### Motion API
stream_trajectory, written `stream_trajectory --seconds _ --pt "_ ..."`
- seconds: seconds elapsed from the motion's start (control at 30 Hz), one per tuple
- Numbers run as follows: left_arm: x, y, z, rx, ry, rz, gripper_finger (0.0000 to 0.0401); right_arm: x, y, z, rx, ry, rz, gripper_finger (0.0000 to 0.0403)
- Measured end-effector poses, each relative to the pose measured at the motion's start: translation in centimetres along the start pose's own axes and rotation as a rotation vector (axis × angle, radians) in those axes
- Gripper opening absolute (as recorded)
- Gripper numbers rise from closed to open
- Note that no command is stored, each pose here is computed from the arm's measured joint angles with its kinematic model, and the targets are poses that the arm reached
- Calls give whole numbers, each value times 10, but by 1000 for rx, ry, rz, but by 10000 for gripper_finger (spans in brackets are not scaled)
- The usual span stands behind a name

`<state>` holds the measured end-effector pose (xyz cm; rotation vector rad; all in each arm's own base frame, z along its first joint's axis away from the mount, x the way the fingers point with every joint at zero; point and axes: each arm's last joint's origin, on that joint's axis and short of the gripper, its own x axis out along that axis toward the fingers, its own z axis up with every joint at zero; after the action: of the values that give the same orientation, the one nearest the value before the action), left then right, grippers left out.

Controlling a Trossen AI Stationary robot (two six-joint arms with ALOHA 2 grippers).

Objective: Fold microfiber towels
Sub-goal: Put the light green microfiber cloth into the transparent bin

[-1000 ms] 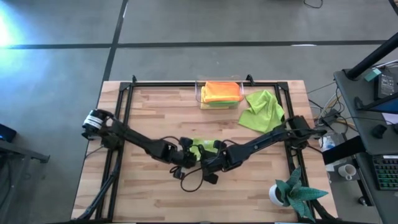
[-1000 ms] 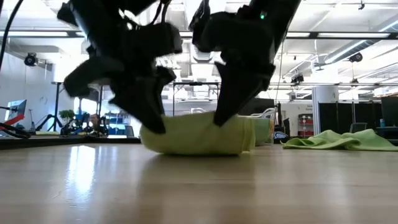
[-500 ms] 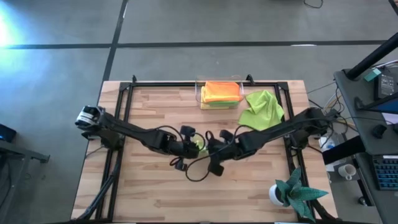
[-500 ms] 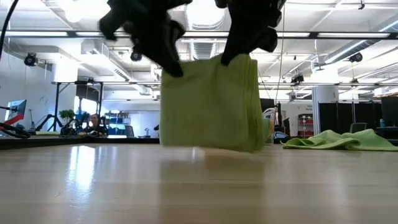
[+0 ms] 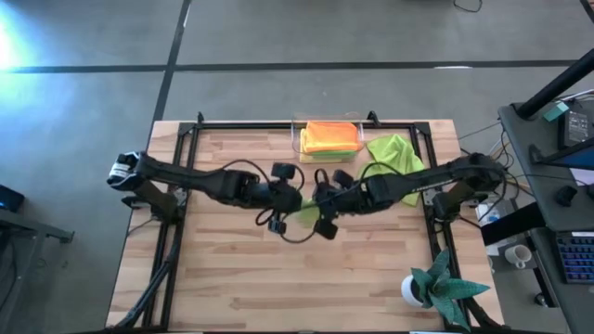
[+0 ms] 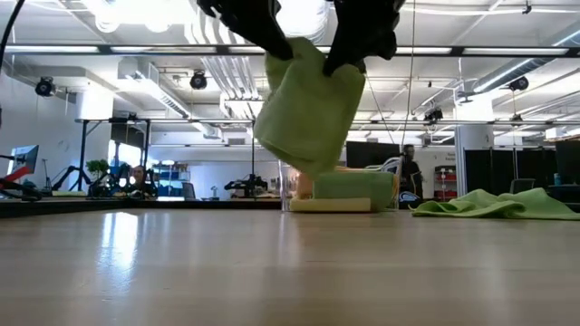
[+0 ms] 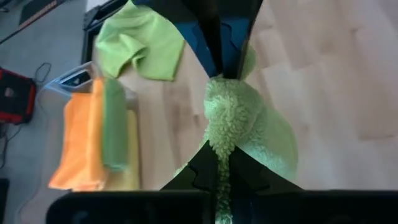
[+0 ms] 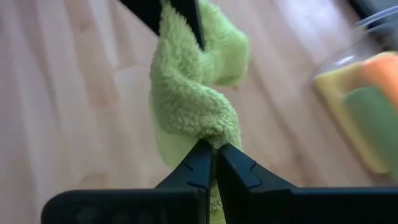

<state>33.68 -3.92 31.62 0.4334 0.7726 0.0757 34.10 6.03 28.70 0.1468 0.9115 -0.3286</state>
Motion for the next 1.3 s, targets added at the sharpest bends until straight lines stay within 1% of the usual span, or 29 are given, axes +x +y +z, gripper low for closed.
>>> stream_trajectory --seconds 0.23,0.4,0.53,0.7,0.8,0.93,1.07,1.3 --pt "12 31 -5 -34 25 67 2 -15 -36 15 -20 -60 -78 11" --pt "14 60 -4 -104 -32 147 1 -21 -67 24 -21 -83 -131 11" --pt "16 80 -7 -108 -55 204 1 -23 -91 31 -11 -95 -176 11" --pt "22 102 -12 -153 -84 265 1 -26 -117 38 4 -129 -224 11" --pt "25 115 -16 -142 -88 300 1 -26 -130 42 -8 -148 -243 11" --pt "27 133 -17 -149 -138 370 1 -25 -149 45 -8 -153 -281 11" --pt "34 151 -24 -179 -134 417 1 -25 -167 48 10 -166 -321 11" --pt "50 175 -38 -217 -117 481 1 -26 -188 57 -10 -238 -372 11"
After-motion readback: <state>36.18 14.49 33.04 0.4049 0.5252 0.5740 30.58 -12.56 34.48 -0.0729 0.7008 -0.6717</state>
